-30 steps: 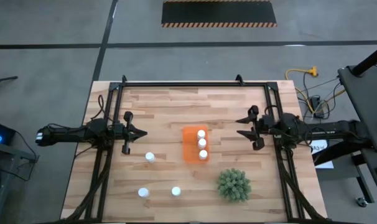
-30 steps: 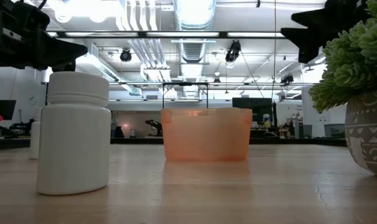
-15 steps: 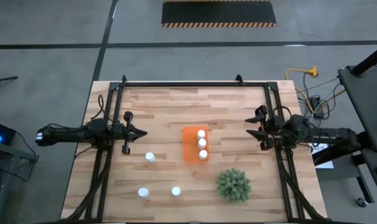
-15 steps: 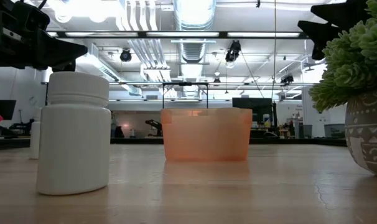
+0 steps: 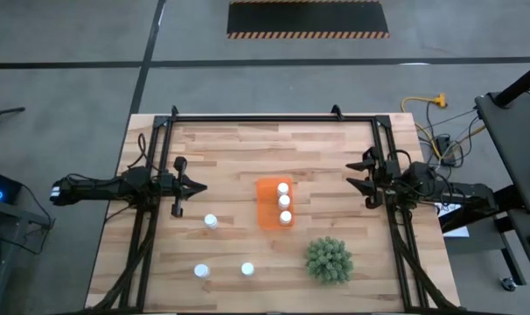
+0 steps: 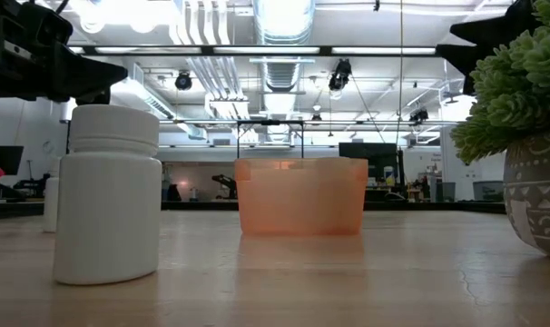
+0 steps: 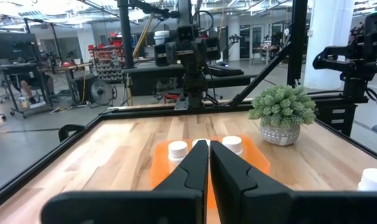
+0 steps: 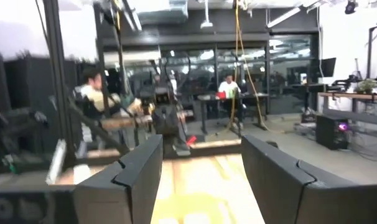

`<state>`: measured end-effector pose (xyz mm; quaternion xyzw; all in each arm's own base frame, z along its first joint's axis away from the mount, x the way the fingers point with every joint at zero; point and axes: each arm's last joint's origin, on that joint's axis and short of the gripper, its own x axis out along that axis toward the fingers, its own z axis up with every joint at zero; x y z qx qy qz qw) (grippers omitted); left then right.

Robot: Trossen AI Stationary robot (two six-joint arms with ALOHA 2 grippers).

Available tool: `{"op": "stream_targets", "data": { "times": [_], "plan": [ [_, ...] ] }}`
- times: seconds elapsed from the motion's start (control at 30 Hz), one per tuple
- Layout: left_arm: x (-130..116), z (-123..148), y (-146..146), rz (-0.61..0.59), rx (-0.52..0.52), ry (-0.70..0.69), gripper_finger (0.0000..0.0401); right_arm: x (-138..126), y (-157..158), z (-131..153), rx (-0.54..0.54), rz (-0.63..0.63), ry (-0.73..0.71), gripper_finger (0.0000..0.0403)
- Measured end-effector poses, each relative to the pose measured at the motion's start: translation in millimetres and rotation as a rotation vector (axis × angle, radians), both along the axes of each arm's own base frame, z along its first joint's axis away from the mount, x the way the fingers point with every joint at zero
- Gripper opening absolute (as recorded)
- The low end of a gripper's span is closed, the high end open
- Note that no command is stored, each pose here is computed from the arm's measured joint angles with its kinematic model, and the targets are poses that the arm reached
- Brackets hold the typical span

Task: Pick and place pill bottles into a basket
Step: Put the white pill bottle into the orange bin

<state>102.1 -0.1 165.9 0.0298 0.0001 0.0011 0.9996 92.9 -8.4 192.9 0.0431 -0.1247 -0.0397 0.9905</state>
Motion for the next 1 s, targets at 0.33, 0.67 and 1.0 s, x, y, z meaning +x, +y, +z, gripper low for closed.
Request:
{"op": "stream_targets", "data": {
  "times": [0.33,0.67,1.0],
  "plan": [
    [0,0,0,-0.001,0.000,-0.001,0.0000,2,0,-12,-0.037,-0.010,0.131,0.0206],
    [0,0,0,0.000,0.000,-0.001,0.0000,3,-3,-23,-0.094,-0.118,0.261,0.0206],
    [0,0,0,-0.001,0.000,-0.001,0.0000,3,-3,-23,-0.094,-0.118,0.261,0.0206]
  ]
}}
